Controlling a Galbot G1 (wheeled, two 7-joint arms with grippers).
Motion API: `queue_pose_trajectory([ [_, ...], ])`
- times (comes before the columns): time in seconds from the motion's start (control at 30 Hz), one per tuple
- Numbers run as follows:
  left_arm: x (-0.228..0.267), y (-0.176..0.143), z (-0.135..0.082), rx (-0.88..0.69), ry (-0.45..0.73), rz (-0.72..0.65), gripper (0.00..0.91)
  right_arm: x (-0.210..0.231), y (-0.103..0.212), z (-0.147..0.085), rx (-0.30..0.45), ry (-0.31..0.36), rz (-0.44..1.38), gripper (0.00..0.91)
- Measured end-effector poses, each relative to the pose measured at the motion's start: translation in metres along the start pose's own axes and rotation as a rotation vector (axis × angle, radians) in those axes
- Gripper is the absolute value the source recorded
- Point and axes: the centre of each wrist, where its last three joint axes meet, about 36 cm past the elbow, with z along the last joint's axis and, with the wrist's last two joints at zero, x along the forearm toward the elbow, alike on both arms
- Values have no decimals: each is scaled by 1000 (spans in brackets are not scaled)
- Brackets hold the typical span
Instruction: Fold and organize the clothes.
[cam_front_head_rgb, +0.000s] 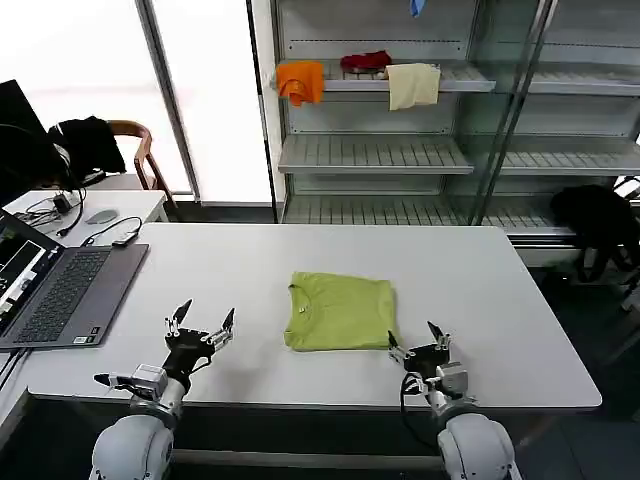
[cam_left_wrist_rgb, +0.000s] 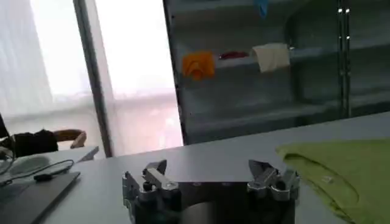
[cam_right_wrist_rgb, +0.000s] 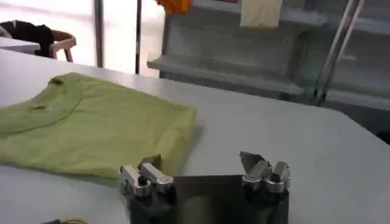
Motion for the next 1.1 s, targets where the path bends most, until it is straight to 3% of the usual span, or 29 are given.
queue_pose_trajectory([
  [0.67, 0, -4, 3, 209, 62, 49, 907, 36, -81, -10, 8, 8, 134, 907],
  [1.1, 5, -6, 6, 271, 69, 77, 907, 45, -100, -14, -31, -20, 88, 907],
])
